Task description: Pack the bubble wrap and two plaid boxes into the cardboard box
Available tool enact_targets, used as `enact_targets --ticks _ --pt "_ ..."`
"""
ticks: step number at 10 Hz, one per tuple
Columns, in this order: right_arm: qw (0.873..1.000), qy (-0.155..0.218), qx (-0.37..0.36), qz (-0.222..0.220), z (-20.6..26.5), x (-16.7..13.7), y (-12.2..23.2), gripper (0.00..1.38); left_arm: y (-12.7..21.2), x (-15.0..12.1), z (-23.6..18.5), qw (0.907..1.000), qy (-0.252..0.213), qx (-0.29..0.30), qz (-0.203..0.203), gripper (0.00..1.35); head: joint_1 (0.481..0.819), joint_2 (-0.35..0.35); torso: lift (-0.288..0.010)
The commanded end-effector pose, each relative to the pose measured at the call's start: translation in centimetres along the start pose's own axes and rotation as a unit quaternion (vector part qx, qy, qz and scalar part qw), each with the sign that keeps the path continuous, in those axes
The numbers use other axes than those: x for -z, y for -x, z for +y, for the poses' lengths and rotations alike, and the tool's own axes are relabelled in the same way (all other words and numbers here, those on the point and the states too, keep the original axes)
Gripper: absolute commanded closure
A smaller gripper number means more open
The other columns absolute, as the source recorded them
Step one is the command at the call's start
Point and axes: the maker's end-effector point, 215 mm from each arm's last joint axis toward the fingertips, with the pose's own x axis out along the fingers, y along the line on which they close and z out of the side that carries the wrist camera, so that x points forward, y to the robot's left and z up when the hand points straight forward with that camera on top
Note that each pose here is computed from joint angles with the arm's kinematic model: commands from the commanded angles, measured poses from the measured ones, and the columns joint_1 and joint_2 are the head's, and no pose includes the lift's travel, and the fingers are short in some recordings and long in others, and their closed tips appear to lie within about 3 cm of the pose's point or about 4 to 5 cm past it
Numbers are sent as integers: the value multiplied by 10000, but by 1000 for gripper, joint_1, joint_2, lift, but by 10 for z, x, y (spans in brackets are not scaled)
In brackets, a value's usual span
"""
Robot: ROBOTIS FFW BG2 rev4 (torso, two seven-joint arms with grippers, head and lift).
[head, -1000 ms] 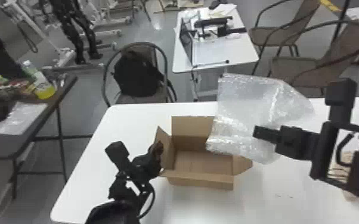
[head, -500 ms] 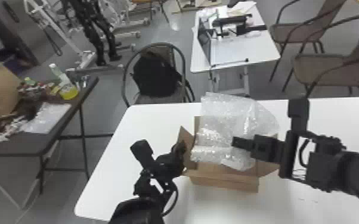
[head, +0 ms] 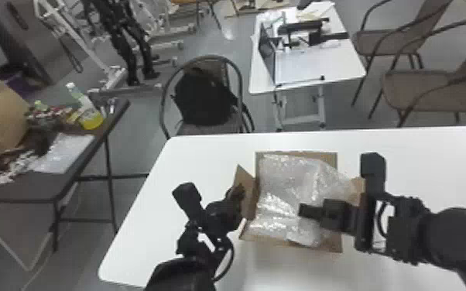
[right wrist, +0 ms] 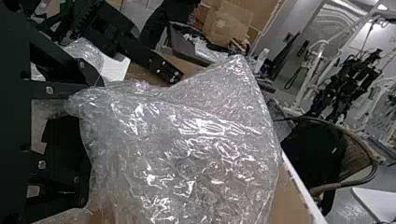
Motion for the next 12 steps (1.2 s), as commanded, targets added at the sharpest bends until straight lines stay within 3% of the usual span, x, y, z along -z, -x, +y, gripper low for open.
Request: enact_targets --ticks 1,4,5,6,7,8,12 --pt "9998 -73 104 179 -11 11 -4 1193 -2 -1 -4 10000 15 28 -18 1213 695 350 -14" --pt "9996 -7 218 168 -39 15 -15 1190 -6 -1 -14 9999 42 115 -29 1213 695 350 -14" --pt "9992 15 362 141 -54 18 -14 1092 -7 -2 -17 9999 49 147 -36 1213 695 350 -14" --pt "9990 67 427 106 -67 20 -13 805 -7 -3 -18 9999 52 157 -50 1213 695 350 -14" --pt "9991 129 396 35 -67 16 -13 398 -7 -2 -18 9999 54 147 -43 1213 695 344 -14" --pt "9994 198 288 -47 -62 12 -13 150 -7 -2 -16 9999 62 122 -49 1213 695 339 -14" --pt "9959 808 -4 -401 -13 -16 -10 119 -2 -3 -6 9998 151 33 -107 1213 695 350 -14"
